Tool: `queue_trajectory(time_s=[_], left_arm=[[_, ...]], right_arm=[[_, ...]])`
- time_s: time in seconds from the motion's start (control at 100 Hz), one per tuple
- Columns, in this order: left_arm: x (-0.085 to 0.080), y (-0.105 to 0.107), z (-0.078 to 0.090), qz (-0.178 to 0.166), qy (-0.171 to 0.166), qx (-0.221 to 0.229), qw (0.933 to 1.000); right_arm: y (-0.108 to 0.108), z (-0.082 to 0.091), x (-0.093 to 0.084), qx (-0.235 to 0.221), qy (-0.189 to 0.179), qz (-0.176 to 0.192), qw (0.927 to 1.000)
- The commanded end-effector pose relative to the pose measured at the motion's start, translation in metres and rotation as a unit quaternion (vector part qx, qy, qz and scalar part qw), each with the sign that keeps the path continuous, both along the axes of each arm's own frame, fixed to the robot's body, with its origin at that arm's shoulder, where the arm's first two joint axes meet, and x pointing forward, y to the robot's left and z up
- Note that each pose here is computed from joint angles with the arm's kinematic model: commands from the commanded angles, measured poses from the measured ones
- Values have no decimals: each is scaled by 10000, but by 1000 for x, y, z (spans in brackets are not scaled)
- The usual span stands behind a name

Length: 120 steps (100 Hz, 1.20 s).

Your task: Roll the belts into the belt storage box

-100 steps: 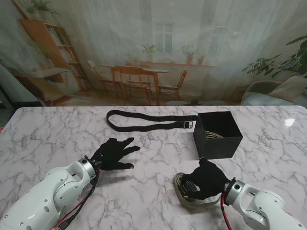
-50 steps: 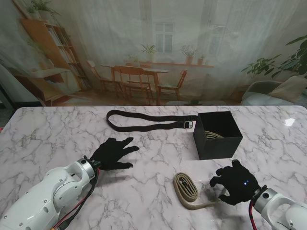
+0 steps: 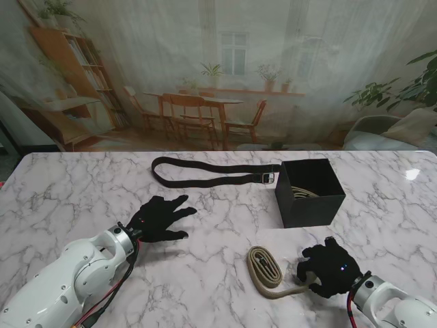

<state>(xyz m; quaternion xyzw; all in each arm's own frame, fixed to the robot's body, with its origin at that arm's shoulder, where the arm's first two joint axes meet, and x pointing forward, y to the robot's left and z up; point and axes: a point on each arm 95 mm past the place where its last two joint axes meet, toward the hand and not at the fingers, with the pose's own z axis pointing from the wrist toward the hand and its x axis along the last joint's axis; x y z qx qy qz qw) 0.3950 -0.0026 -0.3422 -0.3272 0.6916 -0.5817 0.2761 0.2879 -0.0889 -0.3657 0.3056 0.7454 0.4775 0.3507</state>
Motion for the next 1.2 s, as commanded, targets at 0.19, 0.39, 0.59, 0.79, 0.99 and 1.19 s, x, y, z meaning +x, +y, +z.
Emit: queue_trajectory(time_s=[0.19,0.39,0.59,0.79,0.99,1.19], left_arm=[[-1,-2,-1,-24,68,24,10000],[-1,-2,-1,-31,79,17,10000],[-1,-4,-2,-63,130,24,9999],[-1,-7,-3,-102,187,29,9998],[-1,-9,-4,-127,215,44,9997],[-1,-9,-4,-130,220,57,9997]], right_arm=[[7,-8,16,112,-362,147,9992],[12,-5,28,154,-638,338,9973],[19,-11,41,319,-653,466,9963],[24,-14,46,165,-725,620,9953],[20,-8,43,262,-1076,575,9922],[13,1,31,531,-1198,351,9908]])
